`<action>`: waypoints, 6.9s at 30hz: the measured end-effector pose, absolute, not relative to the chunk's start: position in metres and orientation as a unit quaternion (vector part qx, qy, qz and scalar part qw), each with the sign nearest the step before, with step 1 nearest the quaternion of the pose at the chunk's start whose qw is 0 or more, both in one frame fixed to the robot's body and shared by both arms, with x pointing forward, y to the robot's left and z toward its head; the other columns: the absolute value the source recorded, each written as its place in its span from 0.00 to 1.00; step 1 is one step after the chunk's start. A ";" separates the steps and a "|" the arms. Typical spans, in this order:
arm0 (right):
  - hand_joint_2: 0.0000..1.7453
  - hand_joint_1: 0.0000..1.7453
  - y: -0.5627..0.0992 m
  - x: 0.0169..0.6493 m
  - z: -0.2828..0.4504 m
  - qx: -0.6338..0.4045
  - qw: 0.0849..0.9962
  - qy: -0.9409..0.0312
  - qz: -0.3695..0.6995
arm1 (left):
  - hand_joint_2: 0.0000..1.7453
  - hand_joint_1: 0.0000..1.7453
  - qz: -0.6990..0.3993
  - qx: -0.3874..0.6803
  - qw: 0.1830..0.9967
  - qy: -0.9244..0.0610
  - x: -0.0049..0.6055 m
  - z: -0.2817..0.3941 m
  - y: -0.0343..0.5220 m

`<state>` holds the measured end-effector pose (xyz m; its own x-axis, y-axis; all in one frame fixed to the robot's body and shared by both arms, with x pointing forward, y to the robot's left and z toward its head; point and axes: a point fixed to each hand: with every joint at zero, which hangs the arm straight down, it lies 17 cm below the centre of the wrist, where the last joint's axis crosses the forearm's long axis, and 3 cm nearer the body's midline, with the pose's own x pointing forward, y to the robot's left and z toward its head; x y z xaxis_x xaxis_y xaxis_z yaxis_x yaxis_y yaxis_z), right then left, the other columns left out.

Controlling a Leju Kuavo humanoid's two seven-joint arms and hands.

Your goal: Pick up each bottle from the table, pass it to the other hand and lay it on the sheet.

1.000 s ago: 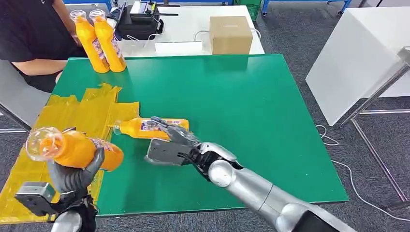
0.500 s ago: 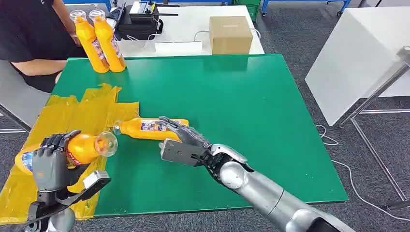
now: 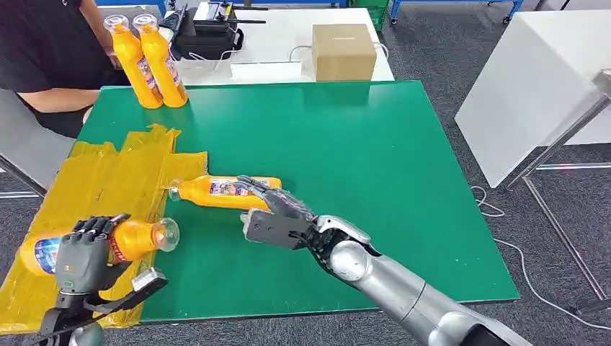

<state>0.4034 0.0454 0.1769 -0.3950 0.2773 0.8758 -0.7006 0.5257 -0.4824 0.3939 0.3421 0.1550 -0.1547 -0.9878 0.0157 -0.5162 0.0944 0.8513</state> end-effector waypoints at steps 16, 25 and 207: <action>0.00 0.00 0.049 0.400 0.175 0.156 0.526 -0.691 0.471 | 0.00 0.00 -0.466 0.521 0.332 -0.633 0.386 0.094 0.335; 0.00 0.00 0.035 0.428 0.169 0.035 0.516 -0.698 0.496 | 0.00 0.00 -0.476 0.496 0.333 -0.645 0.375 0.084 0.328; 1.00 0.00 -0.068 0.494 0.104 -0.215 0.483 -0.537 0.657 | 0.00 0.00 0.135 0.136 0.426 -0.884 0.310 0.255 0.297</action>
<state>0.4937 -0.0683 0.1044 -0.4420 0.8653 0.2363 -0.4039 0.0432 -0.9138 0.3104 0.2971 0.2553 -0.5996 -0.1255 0.7904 -0.3552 0.9267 -0.1223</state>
